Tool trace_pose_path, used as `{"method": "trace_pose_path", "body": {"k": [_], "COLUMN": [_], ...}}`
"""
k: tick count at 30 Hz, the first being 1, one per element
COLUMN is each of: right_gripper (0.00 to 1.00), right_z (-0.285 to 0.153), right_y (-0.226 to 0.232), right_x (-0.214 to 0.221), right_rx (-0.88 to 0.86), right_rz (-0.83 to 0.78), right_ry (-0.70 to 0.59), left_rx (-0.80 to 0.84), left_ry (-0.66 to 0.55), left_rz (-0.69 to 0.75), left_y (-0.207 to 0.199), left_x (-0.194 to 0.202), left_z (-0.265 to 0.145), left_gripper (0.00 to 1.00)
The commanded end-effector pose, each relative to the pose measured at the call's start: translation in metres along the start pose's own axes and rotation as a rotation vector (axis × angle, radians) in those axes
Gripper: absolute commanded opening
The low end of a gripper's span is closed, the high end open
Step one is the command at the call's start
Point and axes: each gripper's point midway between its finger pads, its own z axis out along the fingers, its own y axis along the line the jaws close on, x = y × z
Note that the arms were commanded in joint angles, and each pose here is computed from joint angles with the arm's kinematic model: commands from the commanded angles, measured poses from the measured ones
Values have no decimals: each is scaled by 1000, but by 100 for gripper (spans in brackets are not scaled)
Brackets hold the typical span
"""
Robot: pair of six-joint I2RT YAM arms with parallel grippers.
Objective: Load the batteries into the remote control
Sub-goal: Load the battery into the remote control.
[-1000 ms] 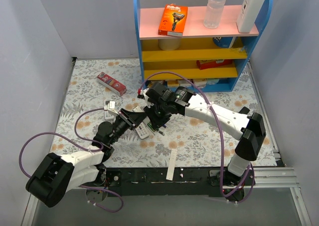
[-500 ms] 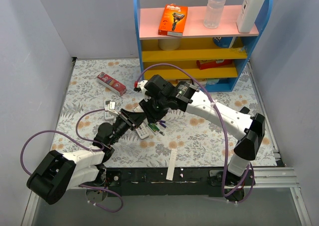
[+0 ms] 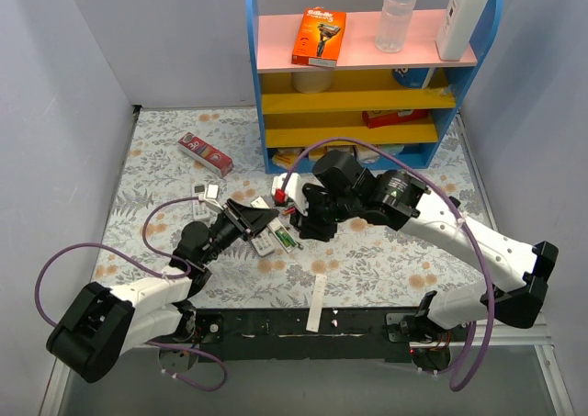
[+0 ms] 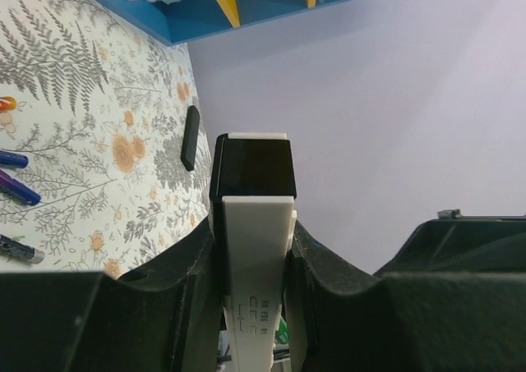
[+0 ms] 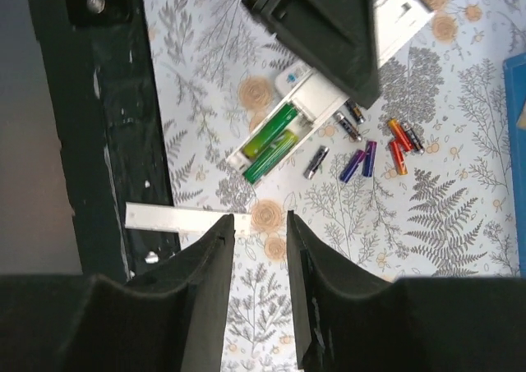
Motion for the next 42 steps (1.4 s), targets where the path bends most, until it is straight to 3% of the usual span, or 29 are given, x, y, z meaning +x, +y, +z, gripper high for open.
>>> {"method": "trace_pose_path", "body": {"k": [1,21,42], "right_gripper": [38,26,27], "right_z": [4,27,36], "right_y": [10,20,10], "right_x": [14,21,27], "right_rx": [-75,-169,-129], "right_rz": [-224,-295,-268], "right_ry": [-26,-48,5], "left_rx": [58,60,60], "left_ry": [68,146,152], "left_rz": [-93,-109,-121], "left_y": [-32,-47,-48], "left_x": [6,13,14], "left_z": [4,10,12], "left_gripper": [0,0,0]}}
